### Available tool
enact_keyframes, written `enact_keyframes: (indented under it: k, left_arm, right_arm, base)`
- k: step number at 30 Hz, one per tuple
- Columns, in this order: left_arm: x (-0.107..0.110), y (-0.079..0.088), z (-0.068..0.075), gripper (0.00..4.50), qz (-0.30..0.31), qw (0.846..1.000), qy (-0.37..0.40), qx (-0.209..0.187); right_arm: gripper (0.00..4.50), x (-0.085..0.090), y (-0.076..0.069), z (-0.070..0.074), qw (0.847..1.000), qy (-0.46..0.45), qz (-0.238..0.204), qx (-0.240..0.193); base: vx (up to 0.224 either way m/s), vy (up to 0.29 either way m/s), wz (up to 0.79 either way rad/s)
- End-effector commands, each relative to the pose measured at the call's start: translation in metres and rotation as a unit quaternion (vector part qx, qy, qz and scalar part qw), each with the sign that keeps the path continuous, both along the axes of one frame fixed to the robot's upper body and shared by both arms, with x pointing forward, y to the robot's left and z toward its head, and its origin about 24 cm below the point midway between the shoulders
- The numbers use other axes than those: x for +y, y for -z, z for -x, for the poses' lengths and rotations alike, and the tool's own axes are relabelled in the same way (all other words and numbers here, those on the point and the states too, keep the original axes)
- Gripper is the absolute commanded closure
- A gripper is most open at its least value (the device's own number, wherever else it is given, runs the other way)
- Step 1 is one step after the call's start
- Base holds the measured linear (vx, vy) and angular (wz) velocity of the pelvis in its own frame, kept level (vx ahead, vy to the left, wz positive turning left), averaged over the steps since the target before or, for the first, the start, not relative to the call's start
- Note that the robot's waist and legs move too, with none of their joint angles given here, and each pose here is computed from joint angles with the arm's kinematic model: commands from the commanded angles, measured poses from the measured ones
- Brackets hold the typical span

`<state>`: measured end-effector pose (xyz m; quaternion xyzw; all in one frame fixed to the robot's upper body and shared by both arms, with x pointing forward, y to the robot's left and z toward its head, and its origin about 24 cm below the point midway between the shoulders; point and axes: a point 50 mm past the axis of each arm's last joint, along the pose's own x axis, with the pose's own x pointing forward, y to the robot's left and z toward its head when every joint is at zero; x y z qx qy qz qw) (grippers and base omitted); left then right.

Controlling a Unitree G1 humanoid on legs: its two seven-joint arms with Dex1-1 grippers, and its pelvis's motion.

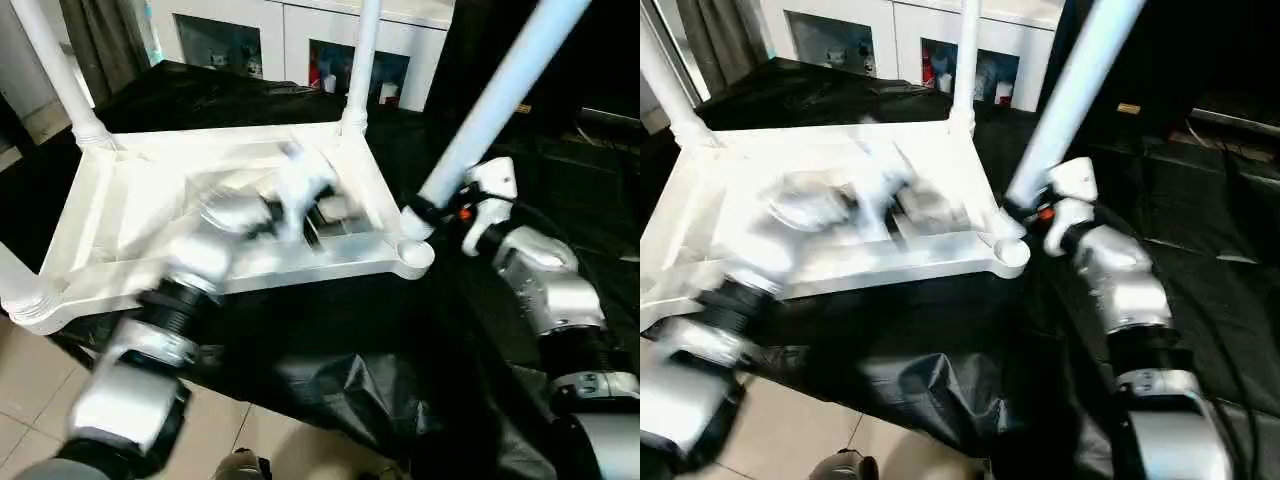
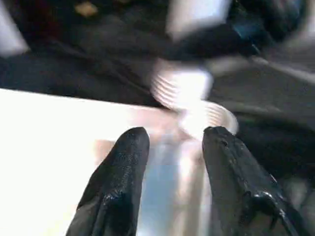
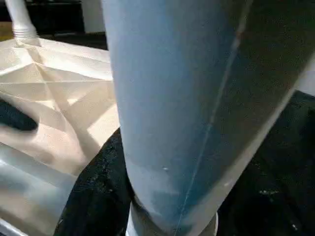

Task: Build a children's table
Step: Insert table leg to table base

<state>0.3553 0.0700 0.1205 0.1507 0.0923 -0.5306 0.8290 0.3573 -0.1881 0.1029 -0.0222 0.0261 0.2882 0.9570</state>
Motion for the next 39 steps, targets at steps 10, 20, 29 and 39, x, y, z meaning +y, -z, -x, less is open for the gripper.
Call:
enact_keyframes:
  k: [10, 20, 29, 39]
  left_arm:
    - [0.003, 0.030, -0.007, 1.86, -0.101, 0.994, -0.010, 0.049]
    - [0.008, 0.032, -0.012, 2.62, -0.089, 0.992, -0.022, 0.088]
    - [0.002, 0.037, -0.009, 3.53, -0.074, 0.991, -0.005, 0.110]
    - [0.007, 0.048, -0.007, 4.35, -0.111, 0.989, -0.008, 0.099]
  right_arm:
    - [2.63, -0.010, 0.002, 0.015, 1.000, 0.012, 0.006, 0.007]
    - [2.63, -0.007, 0.004, 0.023, 1.000, 0.003, 0.004, 0.016]
    - [2.63, -0.006, 0.003, 0.022, 1.000, 0.001, 0.014, 0.018]
    - [2.63, -0.003, 0.003, 0.021, 1.000, -0.003, 0.017, 0.019]
  base:
    - [0.000, 0.000, 0.00]
    - [0.000, 0.000, 0.00]
    - [0.000, 0.000, 0.00]
    - [0.000, 0.000, 0.00]
